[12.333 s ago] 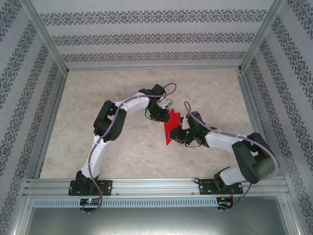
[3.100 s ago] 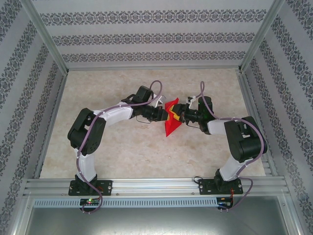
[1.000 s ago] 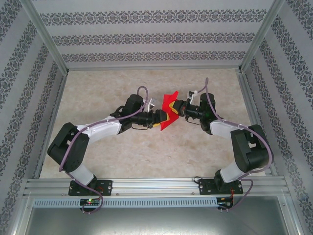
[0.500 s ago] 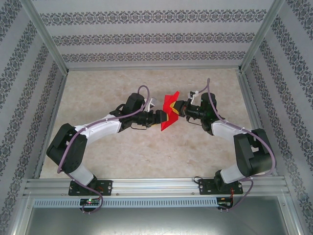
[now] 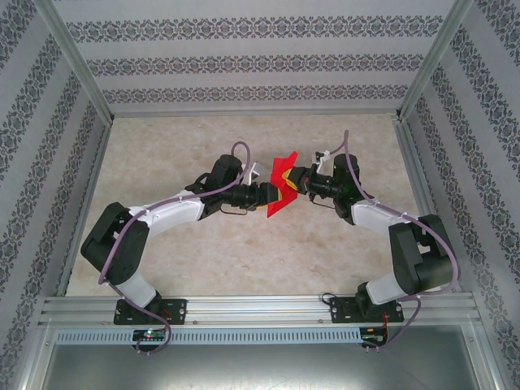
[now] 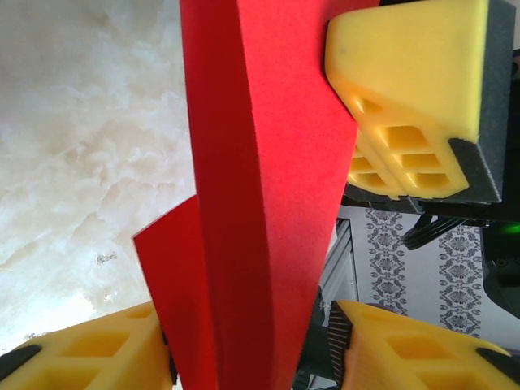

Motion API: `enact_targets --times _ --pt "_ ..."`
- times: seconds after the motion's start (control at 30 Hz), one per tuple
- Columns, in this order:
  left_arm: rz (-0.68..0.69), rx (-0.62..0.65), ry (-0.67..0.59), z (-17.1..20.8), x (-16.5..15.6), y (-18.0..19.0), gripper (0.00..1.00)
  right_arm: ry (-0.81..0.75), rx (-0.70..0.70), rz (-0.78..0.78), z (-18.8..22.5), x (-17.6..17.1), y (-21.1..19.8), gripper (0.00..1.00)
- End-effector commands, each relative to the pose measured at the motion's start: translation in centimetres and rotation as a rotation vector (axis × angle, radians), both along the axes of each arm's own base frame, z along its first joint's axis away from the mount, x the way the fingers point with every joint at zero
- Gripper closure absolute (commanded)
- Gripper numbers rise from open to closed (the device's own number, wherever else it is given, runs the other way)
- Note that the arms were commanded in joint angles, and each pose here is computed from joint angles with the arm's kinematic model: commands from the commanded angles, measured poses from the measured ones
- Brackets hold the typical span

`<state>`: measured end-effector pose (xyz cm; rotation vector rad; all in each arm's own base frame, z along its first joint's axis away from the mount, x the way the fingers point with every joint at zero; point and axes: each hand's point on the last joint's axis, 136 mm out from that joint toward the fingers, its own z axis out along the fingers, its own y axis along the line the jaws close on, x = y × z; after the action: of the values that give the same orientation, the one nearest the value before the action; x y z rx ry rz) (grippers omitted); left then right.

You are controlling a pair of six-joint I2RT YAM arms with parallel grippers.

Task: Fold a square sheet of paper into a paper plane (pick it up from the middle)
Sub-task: Pick up the paper from the center of the table, then turn over the paper at the center of the table.

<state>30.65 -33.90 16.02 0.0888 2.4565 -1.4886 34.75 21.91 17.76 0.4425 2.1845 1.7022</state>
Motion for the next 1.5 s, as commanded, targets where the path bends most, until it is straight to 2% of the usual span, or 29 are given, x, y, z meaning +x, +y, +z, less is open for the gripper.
enact_targets --times 0.0,0.5,0.63,0.9,1.03,1.17,1.33,1.47 --pt "-0.034 -0.017 -0.024 0.9 -0.2 -0.8 0.52 -0.057 -0.012 -0.003 0.7 0.5 0.0 1.0" --pt "-0.052 0.015 -0.026 0.8 -0.2 -0.7 0.8 -0.045 -0.025 0.002 -0.3 0.6 -0.2 1.0" --pt "-0.054 0.024 -0.023 0.7 -0.2 -0.6 0.85 -0.042 -0.03 0.002 -0.6 0.6 -0.2 0.99" --pt "-0.056 0.046 -0.038 1.0 -0.1 0.1 0.9 -0.049 -0.075 0.0 -1.0 0.9 -0.6 0.75" --pt "-0.052 0.105 -0.054 0.6 0.0 1.0 0.9 -0.049 -0.151 -0.024 -1.5 0.8 -2.0 0.59" --pt "-0.066 0.335 -0.118 -0.3 0.4 3.5 0.9 -0.058 -0.264 -0.042 -1.5 0.3 -3.8 0.52" --pt "-0.059 0.874 -0.283 -0.8 2.0 10.3 0.9 -0.076 -0.413 -0.065 -1.4 -0.6 -6.3 0.46" --pt "-0.059 1.268 -0.387 -0.4 3.2 15.0 0.89 -0.098 -0.46 -0.061 -0.7 -0.9 -7.3 0.41"
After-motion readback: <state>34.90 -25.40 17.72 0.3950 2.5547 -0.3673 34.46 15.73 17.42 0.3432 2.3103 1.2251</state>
